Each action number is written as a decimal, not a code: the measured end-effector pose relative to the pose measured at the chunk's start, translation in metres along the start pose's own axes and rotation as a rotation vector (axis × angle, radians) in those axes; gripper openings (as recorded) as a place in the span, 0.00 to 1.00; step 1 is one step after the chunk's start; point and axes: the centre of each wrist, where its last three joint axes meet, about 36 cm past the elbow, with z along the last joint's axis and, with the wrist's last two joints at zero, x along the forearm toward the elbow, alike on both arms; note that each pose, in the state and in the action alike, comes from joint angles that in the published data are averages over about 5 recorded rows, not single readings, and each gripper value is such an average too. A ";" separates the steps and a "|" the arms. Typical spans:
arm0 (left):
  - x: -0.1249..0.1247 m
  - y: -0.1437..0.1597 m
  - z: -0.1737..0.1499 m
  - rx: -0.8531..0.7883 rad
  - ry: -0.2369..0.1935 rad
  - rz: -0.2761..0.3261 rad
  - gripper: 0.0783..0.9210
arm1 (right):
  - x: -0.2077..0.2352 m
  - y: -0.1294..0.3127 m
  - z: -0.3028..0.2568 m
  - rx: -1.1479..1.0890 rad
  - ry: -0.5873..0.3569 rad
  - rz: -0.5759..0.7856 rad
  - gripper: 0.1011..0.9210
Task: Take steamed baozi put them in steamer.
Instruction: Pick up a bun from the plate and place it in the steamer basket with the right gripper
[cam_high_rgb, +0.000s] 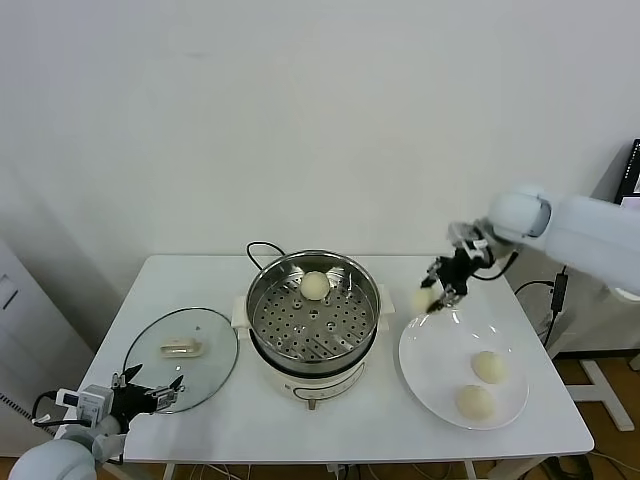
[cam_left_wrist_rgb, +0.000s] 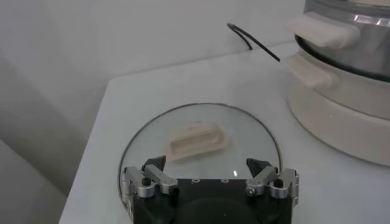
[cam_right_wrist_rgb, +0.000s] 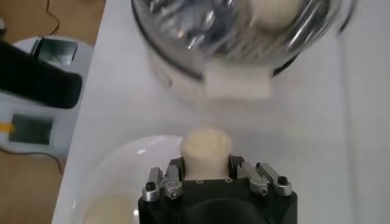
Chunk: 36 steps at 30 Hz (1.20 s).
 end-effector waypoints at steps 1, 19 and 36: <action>0.000 0.000 0.000 0.000 0.000 -0.001 0.88 | 0.003 -0.002 -0.009 0.000 -0.010 0.009 0.43; -0.001 -0.001 0.000 -0.001 0.003 -0.004 0.88 | -0.050 -0.020 -0.137 -0.031 -0.105 0.052 0.43; 0.001 -0.001 0.004 0.002 0.005 -0.010 0.88 | -0.153 -0.007 -0.190 -0.058 -0.050 0.033 0.43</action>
